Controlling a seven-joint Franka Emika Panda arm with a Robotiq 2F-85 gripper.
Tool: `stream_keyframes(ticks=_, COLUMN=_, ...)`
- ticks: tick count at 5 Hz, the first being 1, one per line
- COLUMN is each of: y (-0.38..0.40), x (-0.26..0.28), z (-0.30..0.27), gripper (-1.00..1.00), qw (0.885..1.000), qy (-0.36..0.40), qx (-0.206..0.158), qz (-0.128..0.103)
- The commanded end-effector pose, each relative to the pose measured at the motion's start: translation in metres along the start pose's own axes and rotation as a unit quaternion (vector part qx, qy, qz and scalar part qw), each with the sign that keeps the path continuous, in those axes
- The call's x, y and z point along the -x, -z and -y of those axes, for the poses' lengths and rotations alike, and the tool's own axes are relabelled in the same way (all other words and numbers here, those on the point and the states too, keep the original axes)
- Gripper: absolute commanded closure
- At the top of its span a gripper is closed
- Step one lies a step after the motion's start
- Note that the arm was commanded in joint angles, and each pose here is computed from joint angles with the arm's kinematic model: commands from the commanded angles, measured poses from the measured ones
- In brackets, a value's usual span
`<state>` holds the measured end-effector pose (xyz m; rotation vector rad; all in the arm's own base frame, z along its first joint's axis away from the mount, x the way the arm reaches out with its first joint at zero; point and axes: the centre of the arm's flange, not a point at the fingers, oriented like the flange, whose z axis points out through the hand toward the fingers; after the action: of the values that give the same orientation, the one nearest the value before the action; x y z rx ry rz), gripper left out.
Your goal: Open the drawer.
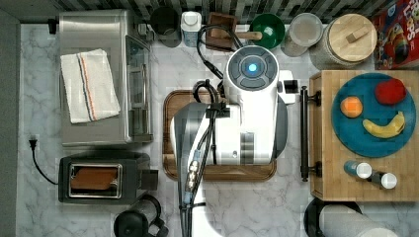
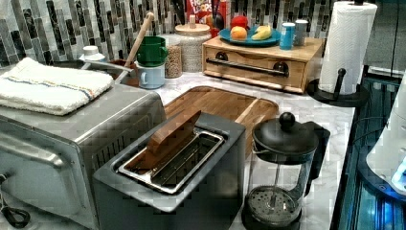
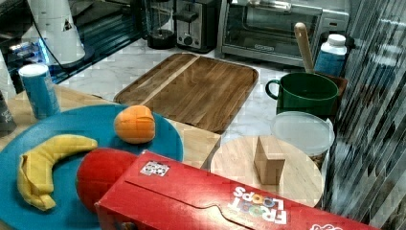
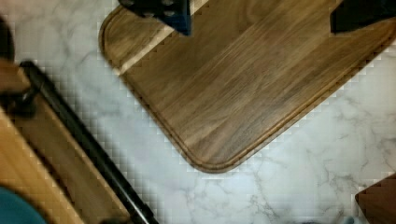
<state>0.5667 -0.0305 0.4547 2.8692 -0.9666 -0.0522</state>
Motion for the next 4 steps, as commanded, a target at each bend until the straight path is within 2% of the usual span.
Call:
stream_keyframes(ticks=1, y=-0.017, x=-0.013, z=-0.065, gripper=-1.00, qw=0.984, qy=0.174, qx=0.016, qz=-0.031)
stream_keyframes(ticks=2, y=-0.022, x=-0.027, z=-0.086, gripper=-1.00, qw=0.973, qy=0.226, qx=0.023, qz=-0.045)
stream_keyframes(ticks=4, y=-0.045, x=-0.057, z=-0.124, gripper=-1.00, qw=0.948, qy=0.305, qx=0.027, qz=-0.090)
